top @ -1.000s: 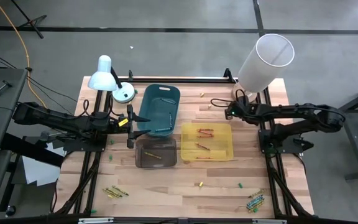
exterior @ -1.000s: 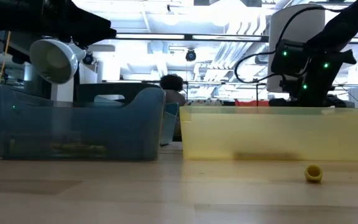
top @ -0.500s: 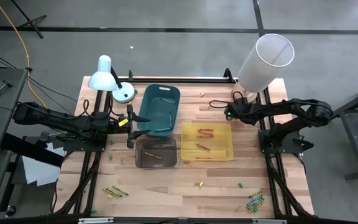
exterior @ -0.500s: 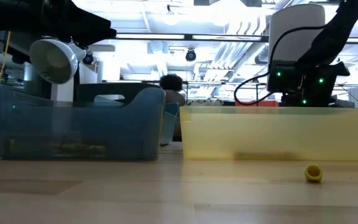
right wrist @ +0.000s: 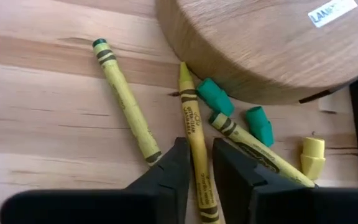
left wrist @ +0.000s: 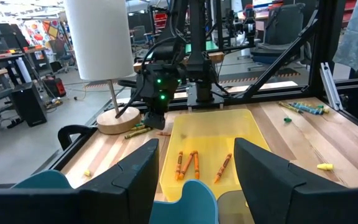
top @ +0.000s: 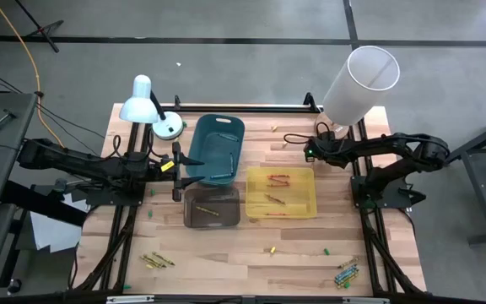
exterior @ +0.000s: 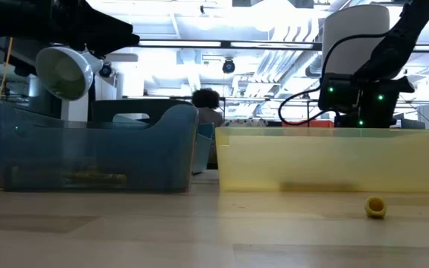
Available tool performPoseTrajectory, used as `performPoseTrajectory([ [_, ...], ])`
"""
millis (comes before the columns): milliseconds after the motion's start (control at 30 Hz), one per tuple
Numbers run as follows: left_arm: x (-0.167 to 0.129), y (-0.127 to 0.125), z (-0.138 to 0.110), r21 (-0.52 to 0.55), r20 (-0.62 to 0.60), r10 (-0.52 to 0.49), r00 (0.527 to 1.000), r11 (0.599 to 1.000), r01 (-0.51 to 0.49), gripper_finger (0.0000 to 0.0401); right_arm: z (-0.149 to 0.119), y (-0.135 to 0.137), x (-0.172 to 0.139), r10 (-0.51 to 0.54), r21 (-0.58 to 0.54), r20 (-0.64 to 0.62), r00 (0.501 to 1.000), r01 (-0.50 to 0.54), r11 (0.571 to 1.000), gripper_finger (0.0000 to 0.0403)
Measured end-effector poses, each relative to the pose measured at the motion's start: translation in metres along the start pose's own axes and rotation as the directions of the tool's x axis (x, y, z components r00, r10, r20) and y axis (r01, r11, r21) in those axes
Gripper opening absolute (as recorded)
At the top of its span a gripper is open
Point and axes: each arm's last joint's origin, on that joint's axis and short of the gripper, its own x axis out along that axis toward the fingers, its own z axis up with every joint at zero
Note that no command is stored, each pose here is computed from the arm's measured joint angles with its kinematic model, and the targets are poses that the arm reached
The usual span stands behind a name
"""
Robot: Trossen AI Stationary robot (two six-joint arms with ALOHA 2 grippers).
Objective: Sort crayons
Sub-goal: Put the light green crayon into the black bin
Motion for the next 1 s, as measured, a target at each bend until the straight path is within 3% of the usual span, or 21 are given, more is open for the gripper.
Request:
performPoseTrajectory([
  [167, 0.000, 0.000, 0.000, 0.000, 0.000, 0.000, 1.000, 1.000, 0.000, 0.0195, -0.001, 0.000, 0.000, 0.001, -0.037, -0.014, 1.000, -0.001, 0.999, 0.0011],
  [500, 0.000, 0.000, 0.000, 0.000, 0.000, 0.000, 1.000, 1.000, 0.000, 0.0195, -0.002, -0.002, -0.001, -0.008, -0.081, -0.022, 1.000, 0.006, 0.997, 0.0003],
  [700, 0.000, 0.000, 0.000, 0.000, 0.000, 0.000, 1.000, 1.000, 0.000, 0.0195, 0.001, -0.004, -0.014, 0.078, -0.078, -0.013, 0.997, -0.079, 0.994, 0.0001],
  [1000, 0.000, 0.000, 0.000, 0.001, 0.000, 0.000, 1.000, 1.000, 0.000, 0.0195, 0.005, -0.001, -0.045, 0.180, -0.107, 0.175, 0.968, -0.163, 0.981, 0.0000],
])
